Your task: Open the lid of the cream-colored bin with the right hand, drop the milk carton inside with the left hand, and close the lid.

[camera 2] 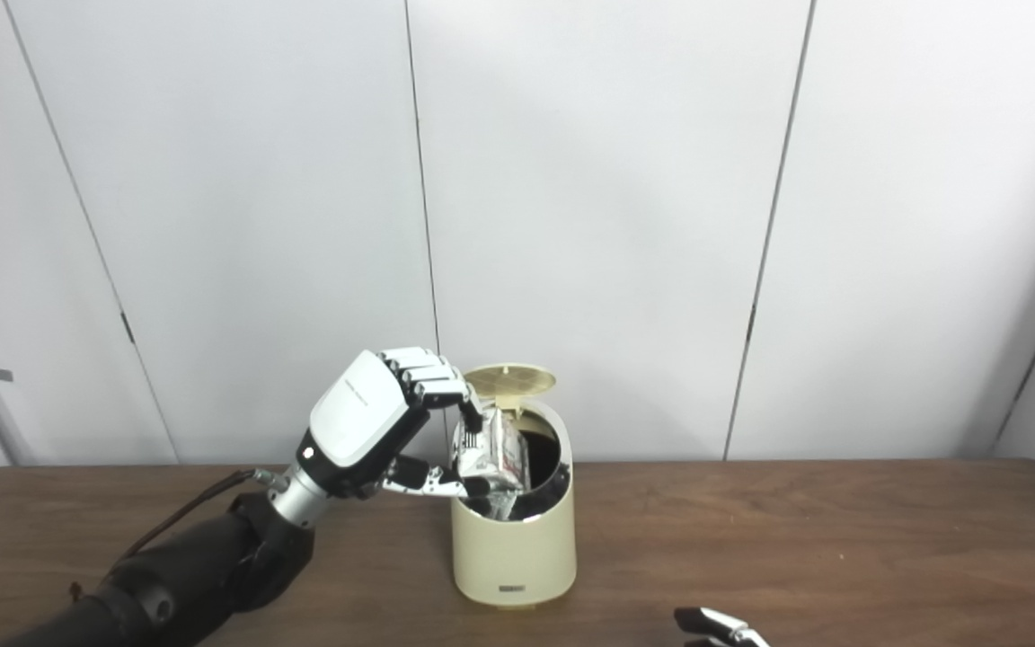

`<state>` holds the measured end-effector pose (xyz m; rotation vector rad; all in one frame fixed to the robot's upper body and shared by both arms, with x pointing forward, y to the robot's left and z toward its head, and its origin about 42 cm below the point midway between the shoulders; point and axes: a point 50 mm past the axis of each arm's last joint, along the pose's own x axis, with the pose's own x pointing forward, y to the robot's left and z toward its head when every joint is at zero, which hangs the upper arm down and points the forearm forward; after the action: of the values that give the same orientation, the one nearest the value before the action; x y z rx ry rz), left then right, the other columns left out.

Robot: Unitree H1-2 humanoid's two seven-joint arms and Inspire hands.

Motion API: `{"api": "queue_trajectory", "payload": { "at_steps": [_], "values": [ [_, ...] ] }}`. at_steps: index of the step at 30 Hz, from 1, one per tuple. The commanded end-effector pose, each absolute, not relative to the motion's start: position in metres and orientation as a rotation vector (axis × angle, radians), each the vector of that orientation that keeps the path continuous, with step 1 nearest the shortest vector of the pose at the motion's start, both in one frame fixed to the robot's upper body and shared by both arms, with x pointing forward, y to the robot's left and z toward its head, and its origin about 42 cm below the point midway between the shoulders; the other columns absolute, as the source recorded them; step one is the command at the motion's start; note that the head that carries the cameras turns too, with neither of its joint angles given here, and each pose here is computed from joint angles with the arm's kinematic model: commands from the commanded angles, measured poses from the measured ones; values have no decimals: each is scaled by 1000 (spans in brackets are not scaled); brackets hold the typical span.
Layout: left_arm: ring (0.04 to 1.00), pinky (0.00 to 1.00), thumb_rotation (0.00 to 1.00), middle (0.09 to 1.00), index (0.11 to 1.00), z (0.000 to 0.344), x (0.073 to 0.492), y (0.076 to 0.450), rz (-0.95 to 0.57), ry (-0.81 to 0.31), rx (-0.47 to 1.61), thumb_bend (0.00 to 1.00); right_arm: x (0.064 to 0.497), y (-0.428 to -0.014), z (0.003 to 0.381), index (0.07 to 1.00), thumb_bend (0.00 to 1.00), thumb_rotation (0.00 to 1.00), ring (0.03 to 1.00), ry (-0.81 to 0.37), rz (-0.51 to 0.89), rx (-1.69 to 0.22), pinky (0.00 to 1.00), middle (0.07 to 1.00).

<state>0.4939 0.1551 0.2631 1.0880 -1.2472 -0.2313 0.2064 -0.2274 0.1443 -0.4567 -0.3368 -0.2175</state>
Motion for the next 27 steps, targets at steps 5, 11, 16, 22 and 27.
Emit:
{"api": "queue_trajectory", "payload": {
  "at_steps": [5,11,16,22,27],
  "values": [
    [849,651,548,979,1000,306,505,166,-152,-1304,1097,1000,159,-224,133,698,259,163,641,-252,-243,-437,495,710],
    [873,672,503,998,1000,307,504,167,-172,-1270,1104,1000,160,-224,133,696,259,166,640,-259,-243,-441,492,708],
    [898,702,507,1000,1000,308,503,167,-200,-1227,1112,1000,160,-224,134,699,255,179,635,-254,-242,-445,483,710],
    [892,678,494,1000,1000,308,501,166,-210,-1218,1107,1000,161,-224,133,696,254,176,639,-257,-243,-452,490,709],
    [864,656,500,985,1000,308,500,166,-212,-1215,1103,1000,162,-225,133,698,256,153,645,-260,-238,-452,500,711]
  ]
}}
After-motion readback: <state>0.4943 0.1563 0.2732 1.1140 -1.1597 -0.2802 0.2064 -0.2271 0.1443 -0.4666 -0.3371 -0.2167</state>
